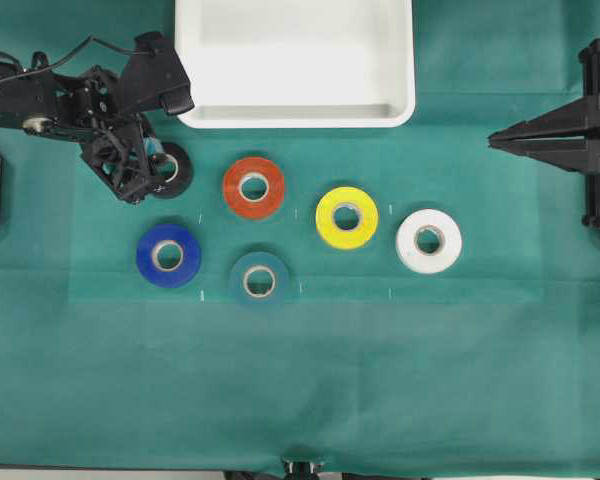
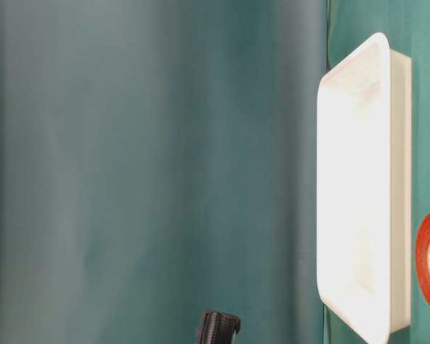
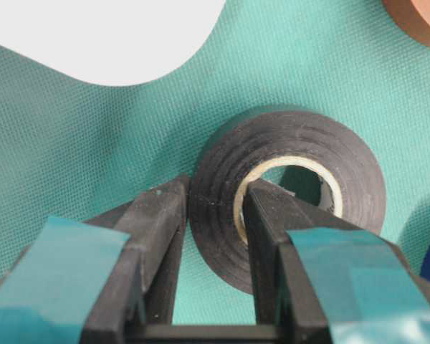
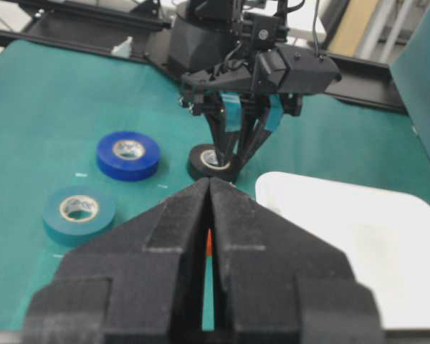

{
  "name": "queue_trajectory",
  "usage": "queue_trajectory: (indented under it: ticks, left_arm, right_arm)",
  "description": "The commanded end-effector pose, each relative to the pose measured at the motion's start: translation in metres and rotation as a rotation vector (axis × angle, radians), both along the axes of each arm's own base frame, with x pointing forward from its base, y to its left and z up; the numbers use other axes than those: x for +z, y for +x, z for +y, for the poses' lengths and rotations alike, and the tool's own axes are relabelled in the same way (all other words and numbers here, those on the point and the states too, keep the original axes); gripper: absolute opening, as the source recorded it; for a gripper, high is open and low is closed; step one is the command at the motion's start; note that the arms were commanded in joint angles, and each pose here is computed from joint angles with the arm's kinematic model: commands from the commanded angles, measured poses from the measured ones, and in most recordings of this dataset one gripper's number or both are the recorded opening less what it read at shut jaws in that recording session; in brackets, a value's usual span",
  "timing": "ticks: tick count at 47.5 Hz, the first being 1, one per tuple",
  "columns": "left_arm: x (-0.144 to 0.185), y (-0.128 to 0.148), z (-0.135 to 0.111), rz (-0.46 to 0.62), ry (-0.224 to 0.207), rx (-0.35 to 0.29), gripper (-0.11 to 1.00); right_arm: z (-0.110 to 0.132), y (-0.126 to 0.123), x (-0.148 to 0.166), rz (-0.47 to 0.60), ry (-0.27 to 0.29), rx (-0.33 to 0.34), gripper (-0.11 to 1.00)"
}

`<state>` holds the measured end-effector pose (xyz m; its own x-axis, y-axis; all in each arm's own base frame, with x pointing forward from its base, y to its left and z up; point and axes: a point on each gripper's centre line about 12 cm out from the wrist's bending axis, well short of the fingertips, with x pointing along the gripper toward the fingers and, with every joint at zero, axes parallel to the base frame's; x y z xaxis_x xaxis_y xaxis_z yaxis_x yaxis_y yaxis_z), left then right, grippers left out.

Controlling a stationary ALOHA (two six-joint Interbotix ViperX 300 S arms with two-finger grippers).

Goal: Pick up the tape from a random location and place it into the white case.
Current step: 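Lower the left gripper into the black roll's hole and close on its rim, then lift the black tape roll with the left gripper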

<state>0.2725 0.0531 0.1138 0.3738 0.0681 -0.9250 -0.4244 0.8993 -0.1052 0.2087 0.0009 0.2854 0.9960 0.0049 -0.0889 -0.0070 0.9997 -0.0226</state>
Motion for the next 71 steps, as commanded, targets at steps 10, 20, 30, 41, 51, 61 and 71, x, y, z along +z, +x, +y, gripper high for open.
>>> queue_trajectory:
  ticks: [10, 20, 30, 41, 51, 61, 71]
  left_arm:
    - [0.008, 0.005, 0.001, -0.031, 0.007, -0.003, 0.2]
    - [0.01, 0.006, 0.001, -0.037, 0.008, -0.001, 0.2]
    - [0.019, 0.006, 0.001, -0.065, 0.013, 0.001, 0.2]
    - [0.034, 0.005, 0.0, -0.047, 0.008, -0.002, 0.2]
    - [0.072, 0.005, -0.001, -0.062, 0.013, -0.012, 0.2]
    - [0.117, 0.001, -0.002, -0.061, 0.014, -0.016, 0.2]
    - [0.169, -0.005, -0.005, -0.113, 0.032, -0.031, 0.2]
  right_arm:
    - [0.0, 0.003, 0.008, -0.018, -0.001, 0.0, 0.0]
    - [0.0, 0.002, 0.007, -0.008, 0.0, 0.001, 0.0]
    - [0.0, 0.002, 0.007, -0.006, -0.002, 0.001, 0.0]
    - [0.0, 0.002, 0.007, -0.003, 0.0, 0.0, 0.0]
    - [0.0, 0.002, 0.006, 0.002, 0.0, 0.0, 0.0]
    - [0.0, 0.002, 0.006, 0.003, -0.002, 0.0, 0.0]
    - [0.0, 0.003, 0.007, 0.002, -0.002, 0.001, 0.0]
